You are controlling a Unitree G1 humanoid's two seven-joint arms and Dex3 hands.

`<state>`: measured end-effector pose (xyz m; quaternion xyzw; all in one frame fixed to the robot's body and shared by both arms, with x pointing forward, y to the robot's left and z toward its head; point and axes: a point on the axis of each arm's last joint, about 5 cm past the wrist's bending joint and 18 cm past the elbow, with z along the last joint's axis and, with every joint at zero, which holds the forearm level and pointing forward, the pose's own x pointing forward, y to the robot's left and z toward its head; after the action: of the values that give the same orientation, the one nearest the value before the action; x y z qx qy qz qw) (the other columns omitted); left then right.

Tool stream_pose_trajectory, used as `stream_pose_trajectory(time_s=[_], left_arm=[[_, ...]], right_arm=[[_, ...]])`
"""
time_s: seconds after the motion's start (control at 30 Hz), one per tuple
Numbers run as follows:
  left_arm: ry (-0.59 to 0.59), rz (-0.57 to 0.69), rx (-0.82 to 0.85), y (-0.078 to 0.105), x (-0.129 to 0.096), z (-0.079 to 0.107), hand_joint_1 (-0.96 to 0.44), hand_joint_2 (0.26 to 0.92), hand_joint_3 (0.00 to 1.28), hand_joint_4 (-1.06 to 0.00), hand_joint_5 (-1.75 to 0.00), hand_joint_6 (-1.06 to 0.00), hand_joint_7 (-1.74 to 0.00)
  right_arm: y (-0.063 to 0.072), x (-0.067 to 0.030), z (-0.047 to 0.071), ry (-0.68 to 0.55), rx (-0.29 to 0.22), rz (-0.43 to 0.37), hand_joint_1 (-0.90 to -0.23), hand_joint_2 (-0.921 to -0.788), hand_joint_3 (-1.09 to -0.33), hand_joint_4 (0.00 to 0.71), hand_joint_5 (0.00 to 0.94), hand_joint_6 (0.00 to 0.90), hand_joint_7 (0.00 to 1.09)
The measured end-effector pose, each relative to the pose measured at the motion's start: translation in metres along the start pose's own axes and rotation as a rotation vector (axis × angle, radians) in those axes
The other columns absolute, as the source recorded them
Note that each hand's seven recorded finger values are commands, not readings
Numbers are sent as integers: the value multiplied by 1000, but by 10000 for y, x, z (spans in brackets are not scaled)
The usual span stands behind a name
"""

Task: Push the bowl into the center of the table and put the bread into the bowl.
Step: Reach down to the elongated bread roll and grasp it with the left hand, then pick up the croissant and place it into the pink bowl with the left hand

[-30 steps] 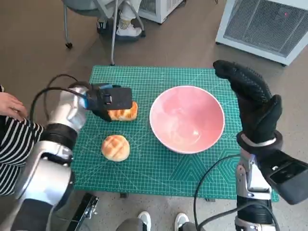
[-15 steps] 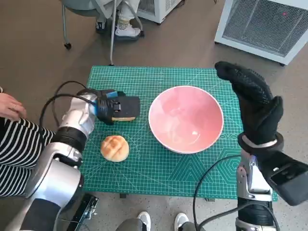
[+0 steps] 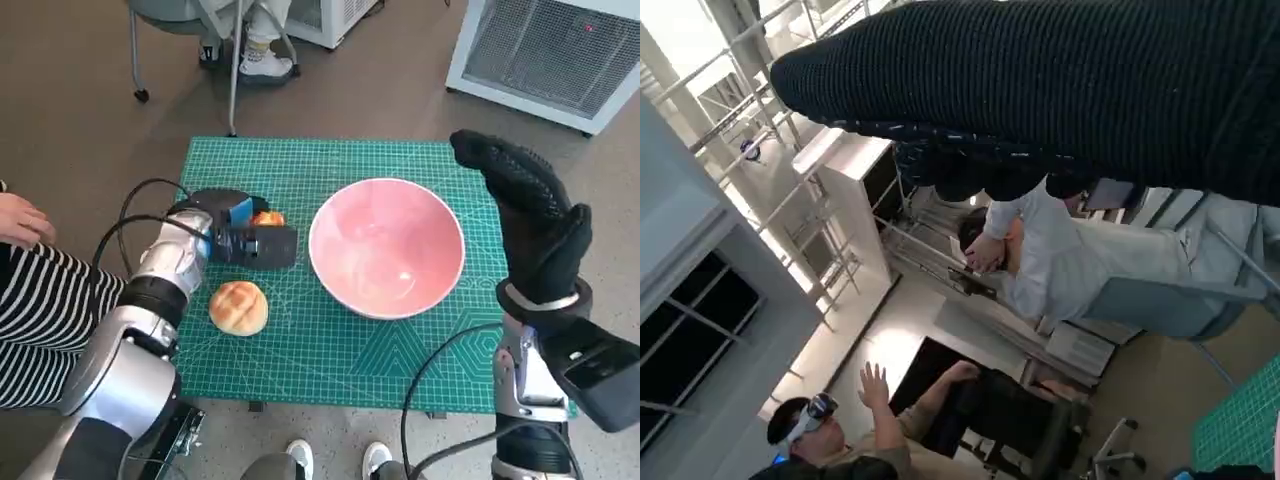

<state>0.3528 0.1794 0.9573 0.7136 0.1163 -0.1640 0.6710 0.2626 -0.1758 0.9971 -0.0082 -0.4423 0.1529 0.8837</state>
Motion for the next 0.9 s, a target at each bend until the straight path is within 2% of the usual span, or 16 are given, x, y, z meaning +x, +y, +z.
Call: stream_pose_trajectory(time_s=[0.07, 0.3, 0.33, 0.53, 0.67, 0.9], left_arm=[[-6, 13, 13, -2, 0, 1, 27, 920, 94, -674, -1296, -607, -989], [-15, 32, 24, -3, -2, -4, 2, 920, 87, -682, -1299, -610, -1043], [-17, 33, 25, -3, -2, -4, 1, 920, 109, -664, -1303, -575, -1099], [-52, 79, -27, 49, -18, -53, 0, 920, 63, -715, -1226, -619, -1080], [-76, 157, -87, 170, -39, -93, 0, 919, 60, -726, -1204, -618, -1089], [-161, 406, -186, 553, -116, -94, 0, 920, 55, -741, -1135, -602, -1161]], right_arm=[[-1, 0, 0, 0, 0, 0, -658, -921, -695, 140, 3, 87, 403], [-4, -1, 1, 1, -2, 1, -659, -921, -695, 141, 2, 86, 406], [-5, -1, 1, 1, -2, 1, -659, -921, -695, 140, 2, 85, 406], [-7, -4, 1, 2, -3, 0, -659, -921, -695, 141, 2, 84, 409], [-8, -6, 0, 3, -3, -3, -659, -921, -696, 141, 2, 84, 411], [-7, -7, 0, 3, -3, -5, -659, -921, -700, 141, 2, 83, 413]])
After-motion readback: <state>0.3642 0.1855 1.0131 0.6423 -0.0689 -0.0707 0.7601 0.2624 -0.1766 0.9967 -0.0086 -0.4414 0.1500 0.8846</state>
